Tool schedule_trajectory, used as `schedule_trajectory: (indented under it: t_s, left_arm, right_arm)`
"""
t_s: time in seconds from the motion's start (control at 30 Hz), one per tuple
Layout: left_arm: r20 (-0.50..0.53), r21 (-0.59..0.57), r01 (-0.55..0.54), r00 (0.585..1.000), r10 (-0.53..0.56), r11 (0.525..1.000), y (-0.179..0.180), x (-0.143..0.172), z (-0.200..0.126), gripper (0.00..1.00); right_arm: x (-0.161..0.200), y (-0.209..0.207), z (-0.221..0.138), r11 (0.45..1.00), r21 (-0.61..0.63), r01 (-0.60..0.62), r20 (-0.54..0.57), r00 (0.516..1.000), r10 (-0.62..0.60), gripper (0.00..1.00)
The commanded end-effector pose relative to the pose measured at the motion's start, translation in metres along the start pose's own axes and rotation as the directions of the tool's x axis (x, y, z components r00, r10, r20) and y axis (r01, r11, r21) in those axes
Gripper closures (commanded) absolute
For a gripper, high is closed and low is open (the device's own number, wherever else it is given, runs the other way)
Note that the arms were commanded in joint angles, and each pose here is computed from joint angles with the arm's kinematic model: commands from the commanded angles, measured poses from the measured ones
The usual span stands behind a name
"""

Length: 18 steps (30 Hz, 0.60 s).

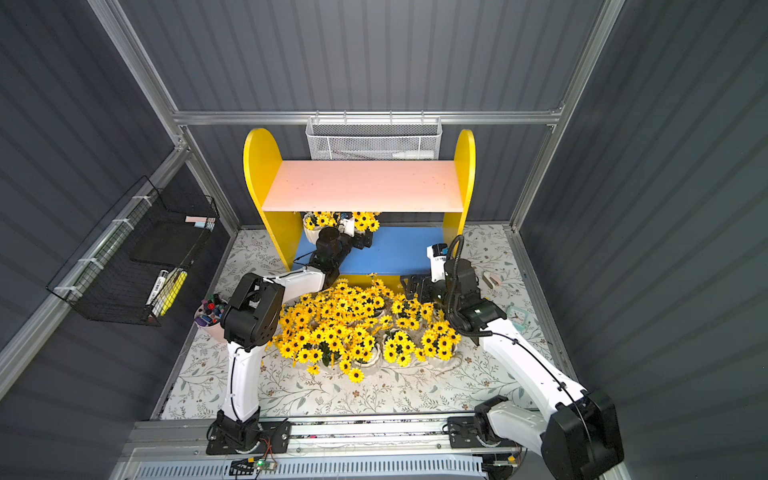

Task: Take the sunflower pots off the shelves
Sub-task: Pick up the sunflower pot from the shelf.

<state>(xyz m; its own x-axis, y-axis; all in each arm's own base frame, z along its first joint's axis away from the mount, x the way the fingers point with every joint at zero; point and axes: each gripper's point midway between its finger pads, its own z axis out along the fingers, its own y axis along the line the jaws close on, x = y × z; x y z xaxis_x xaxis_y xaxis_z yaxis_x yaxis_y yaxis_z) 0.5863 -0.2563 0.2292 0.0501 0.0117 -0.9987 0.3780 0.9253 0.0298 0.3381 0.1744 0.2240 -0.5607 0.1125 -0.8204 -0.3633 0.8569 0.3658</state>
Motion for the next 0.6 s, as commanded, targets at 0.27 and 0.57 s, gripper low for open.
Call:
schedule_trajectory:
  t_s: [0.27, 0.57]
  left_arm:
    - [-0.034, 0.122, 0.023, 0.999, -0.019, 0.992, -0.016, -0.005, -0.037, 1.00]
    - [0.003, 0.205, 0.010, 1.000, -0.010, 0.979, -0.047, -0.035, -0.069, 1.00]
  right_arm:
    - [-0.005, -0.012, -0.012, 0.997, 0.078, 0.019, 0.034, 0.999, -0.021, 0.01]
    - [-0.012, -0.018, -0.030, 0.994, 0.104, -0.024, 0.070, 0.997, 0.017, 0.01]
